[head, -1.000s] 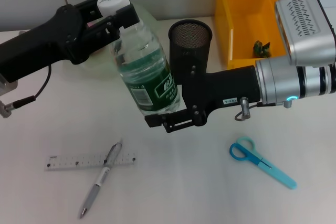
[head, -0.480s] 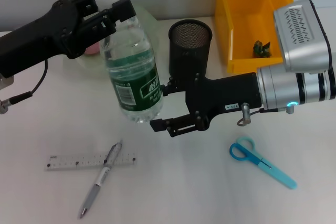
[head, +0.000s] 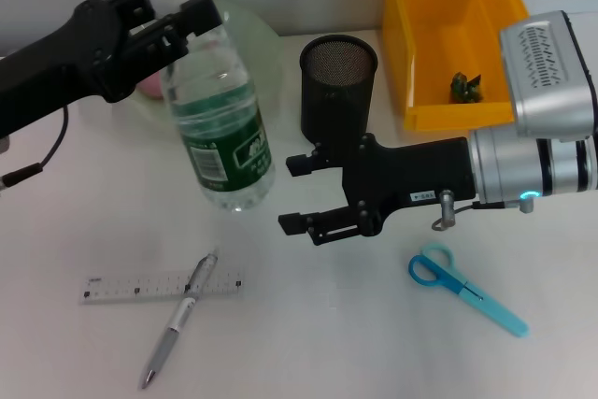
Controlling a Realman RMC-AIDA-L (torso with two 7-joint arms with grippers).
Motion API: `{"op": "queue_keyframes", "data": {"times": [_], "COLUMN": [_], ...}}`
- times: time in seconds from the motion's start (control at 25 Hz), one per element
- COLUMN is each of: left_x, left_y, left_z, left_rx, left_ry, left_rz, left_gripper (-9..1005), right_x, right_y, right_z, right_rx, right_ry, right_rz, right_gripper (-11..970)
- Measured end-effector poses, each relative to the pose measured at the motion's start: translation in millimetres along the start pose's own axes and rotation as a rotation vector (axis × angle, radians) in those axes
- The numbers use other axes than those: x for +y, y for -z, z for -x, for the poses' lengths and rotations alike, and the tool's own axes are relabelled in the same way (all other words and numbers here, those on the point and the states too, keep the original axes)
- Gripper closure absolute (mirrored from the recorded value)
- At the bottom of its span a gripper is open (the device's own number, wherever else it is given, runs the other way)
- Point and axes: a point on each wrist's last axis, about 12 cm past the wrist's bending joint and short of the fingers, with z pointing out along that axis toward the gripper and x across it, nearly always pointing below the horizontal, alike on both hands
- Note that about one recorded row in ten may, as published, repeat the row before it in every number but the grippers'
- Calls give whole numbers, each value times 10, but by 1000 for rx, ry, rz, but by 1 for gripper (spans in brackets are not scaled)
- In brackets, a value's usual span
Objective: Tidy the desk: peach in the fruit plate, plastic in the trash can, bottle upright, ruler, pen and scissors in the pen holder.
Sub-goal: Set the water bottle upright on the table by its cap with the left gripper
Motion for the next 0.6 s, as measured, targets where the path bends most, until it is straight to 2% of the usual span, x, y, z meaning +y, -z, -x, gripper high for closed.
{"op": "queue_keyframes", "data": {"times": [0.2,0.6], "left_x": [41,161], "left_y": [89,195], "left_z": [-67,-348], "left_rx": [9,62], "left_ry": [-34,-108], "left_rz": [84,304], "left_gripper": [515,510], "right_x": [-13,6], "right_y": [89,256], "right_z": [-78,-200], "right_rx": [-14,-71], "right_ry": [-22,-60], "right_rz": [-59,-140], "right_gripper": [185,185]}}
